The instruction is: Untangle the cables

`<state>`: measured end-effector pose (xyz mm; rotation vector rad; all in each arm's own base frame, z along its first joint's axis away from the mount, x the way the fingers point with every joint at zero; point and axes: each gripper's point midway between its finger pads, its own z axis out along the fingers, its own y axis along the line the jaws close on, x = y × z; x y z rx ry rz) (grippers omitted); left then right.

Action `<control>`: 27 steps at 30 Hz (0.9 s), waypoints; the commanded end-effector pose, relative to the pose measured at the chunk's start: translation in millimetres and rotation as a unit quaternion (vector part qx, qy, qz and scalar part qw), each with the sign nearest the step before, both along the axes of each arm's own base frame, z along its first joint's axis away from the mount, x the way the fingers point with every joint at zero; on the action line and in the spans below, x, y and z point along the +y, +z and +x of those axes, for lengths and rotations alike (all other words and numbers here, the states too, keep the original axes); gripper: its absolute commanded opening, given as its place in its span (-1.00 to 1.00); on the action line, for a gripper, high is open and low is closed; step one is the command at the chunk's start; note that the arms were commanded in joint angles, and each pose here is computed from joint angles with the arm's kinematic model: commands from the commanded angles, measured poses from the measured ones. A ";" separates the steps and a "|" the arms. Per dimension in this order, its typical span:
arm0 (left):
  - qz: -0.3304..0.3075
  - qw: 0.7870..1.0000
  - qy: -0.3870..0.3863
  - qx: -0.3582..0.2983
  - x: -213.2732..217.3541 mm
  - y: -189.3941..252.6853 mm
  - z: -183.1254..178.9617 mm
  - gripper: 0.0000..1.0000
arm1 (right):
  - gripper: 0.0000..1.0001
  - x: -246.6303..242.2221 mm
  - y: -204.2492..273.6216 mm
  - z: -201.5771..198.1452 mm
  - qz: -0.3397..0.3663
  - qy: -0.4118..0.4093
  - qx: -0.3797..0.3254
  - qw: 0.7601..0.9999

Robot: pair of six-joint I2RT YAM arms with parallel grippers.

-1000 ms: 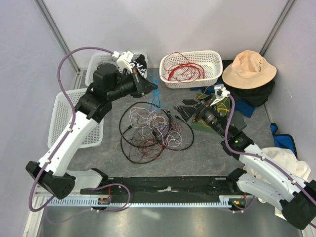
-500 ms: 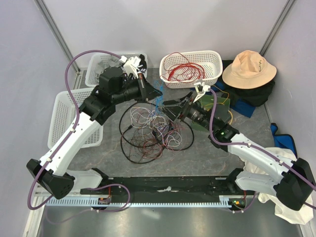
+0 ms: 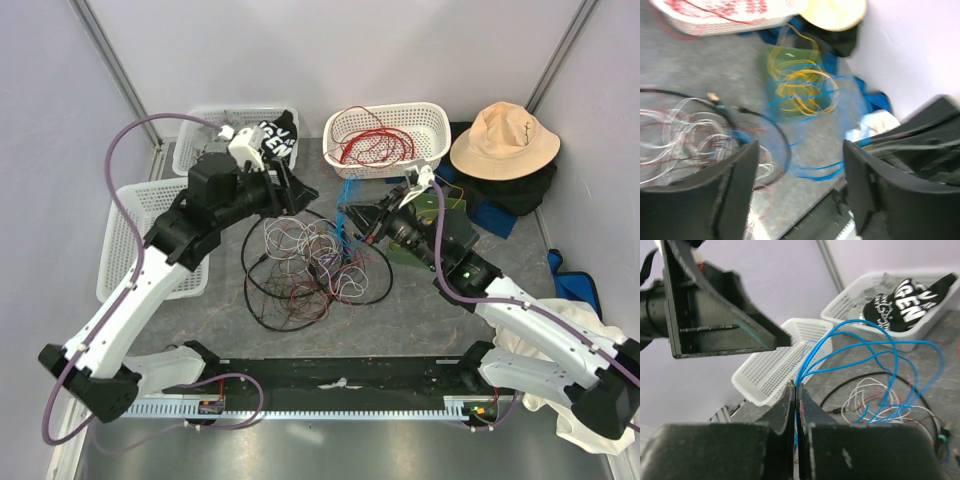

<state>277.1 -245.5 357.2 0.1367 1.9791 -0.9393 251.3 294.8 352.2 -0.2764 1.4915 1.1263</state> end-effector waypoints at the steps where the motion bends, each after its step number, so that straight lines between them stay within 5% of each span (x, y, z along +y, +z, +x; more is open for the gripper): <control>1: 0.042 0.992 0.110 -0.053 53.7 -1.4 0.5 0.65 | -1.00 -24.4 35.1 4.0 -0.017 -0.056 -0.031 0.998; 5: -0.002 0.988 0.074 -0.133 54.3 12.5 -21.3 0.71 | -1.00 -27.1 40.5 2.4 -0.031 -0.058 -0.023 0.998; 14: -0.121 0.969 -0.114 -0.180 -12.8 -29.8 -71.1 0.62 | -1.00 -24.4 65.3 -0.4 -0.003 -0.049 -0.004 0.999; 18: -0.172 0.947 -0.090 -0.256 -19.9 -25.0 -80.4 0.58 | -1.00 -18.6 76.1 -2.5 0.016 -0.034 0.001 0.999; 27: -0.176 0.916 -0.041 -0.358 -10.7 -54.6 -82.7 0.59 | -1.00 -9.9 90.8 -3.4 0.033 -0.015 0.016 0.999</control>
